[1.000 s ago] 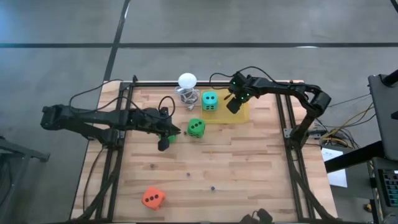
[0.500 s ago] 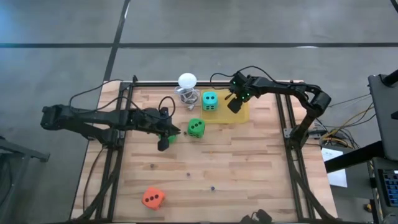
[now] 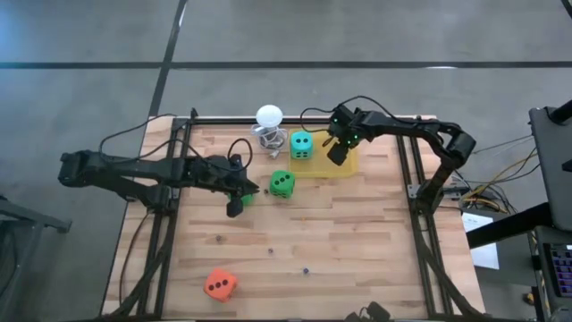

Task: Pick & Place Dice
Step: Put the small violet dice into the yellow bin

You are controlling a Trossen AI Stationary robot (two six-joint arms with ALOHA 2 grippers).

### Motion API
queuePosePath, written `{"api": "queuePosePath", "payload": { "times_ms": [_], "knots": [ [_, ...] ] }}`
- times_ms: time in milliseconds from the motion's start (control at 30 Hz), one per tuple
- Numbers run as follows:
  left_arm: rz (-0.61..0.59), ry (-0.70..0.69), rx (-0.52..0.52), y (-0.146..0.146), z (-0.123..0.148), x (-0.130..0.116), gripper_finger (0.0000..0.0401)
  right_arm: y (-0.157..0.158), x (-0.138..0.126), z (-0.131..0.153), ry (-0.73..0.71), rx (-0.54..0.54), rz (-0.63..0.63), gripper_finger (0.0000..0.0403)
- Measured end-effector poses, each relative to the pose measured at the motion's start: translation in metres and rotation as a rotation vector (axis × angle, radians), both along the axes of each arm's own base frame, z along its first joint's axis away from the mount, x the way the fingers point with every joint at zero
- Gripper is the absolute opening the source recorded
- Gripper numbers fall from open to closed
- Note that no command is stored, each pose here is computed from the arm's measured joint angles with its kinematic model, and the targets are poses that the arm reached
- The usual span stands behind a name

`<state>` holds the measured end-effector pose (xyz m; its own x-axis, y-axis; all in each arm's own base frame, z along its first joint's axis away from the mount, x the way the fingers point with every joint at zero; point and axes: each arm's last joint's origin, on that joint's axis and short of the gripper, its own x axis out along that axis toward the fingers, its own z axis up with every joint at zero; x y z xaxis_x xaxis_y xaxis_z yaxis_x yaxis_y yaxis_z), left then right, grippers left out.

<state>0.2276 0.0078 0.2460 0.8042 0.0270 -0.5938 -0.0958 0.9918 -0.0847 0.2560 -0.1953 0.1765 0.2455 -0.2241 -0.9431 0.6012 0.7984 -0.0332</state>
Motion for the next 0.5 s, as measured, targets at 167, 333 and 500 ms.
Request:
{"api": "queuePosePath", "payload": {
  "times_ms": [167, 333, 500],
  "knots": [
    [0.003, -0.004, -0.004, 0.000, 0.000, 0.000, 0.0059, 0.000, 0.001, 0.003, -0.020, 0.007, -0.035, 0.0166],
    [-0.040, -0.028, -0.058, -0.002, 0.003, 0.002, 0.0059, 0.007, 0.000, 0.029, -0.092, -0.040, -0.039, 0.0166],
    [-0.085, -0.008, -0.058, -0.009, 0.004, 0.002, 0.0059, 0.028, -0.011, 0.068, -0.203, -0.092, -0.028, 0.0166]
  ]
}}
